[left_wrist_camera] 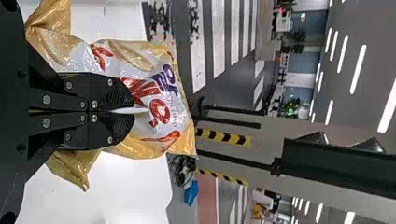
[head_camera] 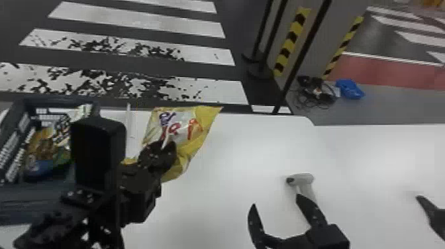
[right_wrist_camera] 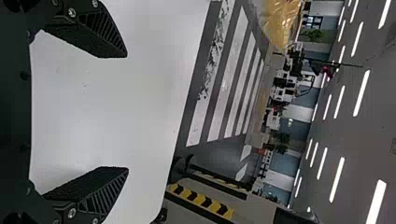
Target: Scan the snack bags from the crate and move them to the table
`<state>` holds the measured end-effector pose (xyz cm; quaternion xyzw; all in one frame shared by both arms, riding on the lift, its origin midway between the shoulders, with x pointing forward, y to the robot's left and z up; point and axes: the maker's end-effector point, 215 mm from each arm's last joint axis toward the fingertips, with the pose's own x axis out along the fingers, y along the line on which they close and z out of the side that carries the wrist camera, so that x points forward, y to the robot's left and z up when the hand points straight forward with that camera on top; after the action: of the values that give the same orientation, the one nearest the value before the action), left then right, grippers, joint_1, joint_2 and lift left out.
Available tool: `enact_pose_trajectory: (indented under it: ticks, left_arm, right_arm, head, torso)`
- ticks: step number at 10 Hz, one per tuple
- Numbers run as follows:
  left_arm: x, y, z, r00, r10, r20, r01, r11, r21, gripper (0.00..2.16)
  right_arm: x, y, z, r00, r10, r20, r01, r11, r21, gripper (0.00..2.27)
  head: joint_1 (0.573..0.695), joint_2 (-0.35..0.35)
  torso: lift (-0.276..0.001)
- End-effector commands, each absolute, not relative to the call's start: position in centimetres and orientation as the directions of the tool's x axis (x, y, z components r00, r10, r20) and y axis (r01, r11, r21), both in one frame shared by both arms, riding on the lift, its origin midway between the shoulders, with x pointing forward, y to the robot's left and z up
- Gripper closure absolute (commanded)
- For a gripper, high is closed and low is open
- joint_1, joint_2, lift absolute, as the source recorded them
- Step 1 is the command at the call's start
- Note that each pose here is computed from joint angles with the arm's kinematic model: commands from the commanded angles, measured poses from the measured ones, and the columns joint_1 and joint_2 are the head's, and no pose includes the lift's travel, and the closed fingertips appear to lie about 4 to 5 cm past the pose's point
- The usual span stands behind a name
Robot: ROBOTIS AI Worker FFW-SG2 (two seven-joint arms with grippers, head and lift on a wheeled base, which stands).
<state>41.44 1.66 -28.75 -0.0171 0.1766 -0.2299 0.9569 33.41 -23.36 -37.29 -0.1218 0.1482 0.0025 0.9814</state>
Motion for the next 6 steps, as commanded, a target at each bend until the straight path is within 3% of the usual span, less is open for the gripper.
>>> enact_pose_trajectory:
  ticks: [1, 3, 6]
  left_arm:
    - [39.9, -2.2, -32.0, 0.780, -0.492, -0.386, 0.494, 0.863, -0.101, 1.83]
    - [38.0, -4.9, -36.2, 0.733, -0.508, -0.453, 0.534, 0.842, -0.078, 1.83]
    - [37.1, -6.1, -40.3, 0.700, -0.514, -0.496, 0.552, 0.830, -0.083, 1.83]
  right_arm:
    - [33.4, -23.4, -37.2, 0.957, -0.033, -0.289, -0.038, 0.971, -0.236, 0.13]
    - [33.5, -23.4, -37.2, 0.958, -0.032, -0.286, -0.036, 0.972, -0.231, 0.13]
    - [33.7, -23.3, -37.0, 0.960, -0.030, -0.279, -0.035, 0.973, -0.226, 0.13]
  head:
    - [0.695, -0.310]
    - [0.695, -0.350]
    - [0.695, -0.350]
  torso:
    - [-0.095]
    - [-0.095]
    - [-0.095]
